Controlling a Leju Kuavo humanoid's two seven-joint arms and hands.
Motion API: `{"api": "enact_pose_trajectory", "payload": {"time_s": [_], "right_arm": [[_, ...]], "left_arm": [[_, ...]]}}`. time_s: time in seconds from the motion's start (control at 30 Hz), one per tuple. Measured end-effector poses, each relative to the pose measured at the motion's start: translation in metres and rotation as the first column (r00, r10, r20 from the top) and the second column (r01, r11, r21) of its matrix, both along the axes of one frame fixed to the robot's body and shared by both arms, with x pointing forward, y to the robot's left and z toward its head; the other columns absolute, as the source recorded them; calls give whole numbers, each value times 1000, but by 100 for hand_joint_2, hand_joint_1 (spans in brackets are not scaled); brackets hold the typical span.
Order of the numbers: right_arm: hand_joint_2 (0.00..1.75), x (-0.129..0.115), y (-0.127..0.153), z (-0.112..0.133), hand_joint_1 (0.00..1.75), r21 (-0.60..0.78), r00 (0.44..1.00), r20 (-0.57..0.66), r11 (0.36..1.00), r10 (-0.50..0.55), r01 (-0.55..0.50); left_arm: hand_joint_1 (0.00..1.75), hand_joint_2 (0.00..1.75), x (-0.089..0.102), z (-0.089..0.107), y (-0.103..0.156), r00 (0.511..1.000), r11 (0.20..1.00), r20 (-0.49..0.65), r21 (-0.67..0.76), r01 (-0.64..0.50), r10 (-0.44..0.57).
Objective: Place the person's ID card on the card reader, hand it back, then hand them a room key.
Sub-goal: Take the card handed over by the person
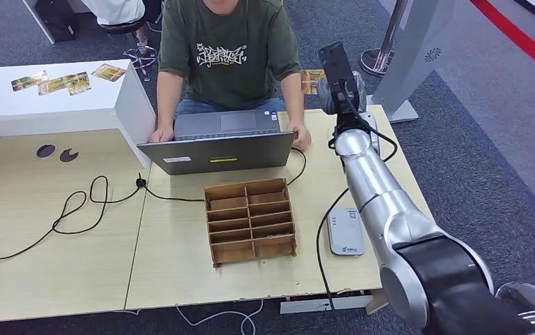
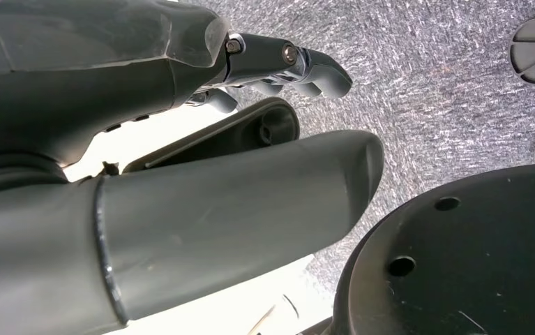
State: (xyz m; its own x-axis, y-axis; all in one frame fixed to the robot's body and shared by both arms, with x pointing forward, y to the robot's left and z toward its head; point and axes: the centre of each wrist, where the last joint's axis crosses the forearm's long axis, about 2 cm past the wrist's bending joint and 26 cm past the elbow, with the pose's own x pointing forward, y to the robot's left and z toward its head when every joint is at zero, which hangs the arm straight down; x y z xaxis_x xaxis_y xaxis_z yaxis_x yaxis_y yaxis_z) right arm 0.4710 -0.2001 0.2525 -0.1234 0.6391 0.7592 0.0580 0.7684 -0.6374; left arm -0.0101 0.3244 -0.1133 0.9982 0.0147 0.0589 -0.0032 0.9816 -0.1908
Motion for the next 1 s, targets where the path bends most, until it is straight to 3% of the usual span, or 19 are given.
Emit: {"api": "enact_pose_trajectory", "payload": {"time_s": [0.37, 1.0], "right_arm": [[175, -14, -37, -39, 175, 54, 998, -43, 998, -37, 39], [175, -73, -77, -100, 175, 58, 997, -57, 997, -43, 46]], "left_arm": [[0, 0, -6, 0, -6, 1000, 1000, -7, -11, -27, 27], [0, 0, -10, -1, -17, 996, 996, 3, -29, -88, 88]]}}
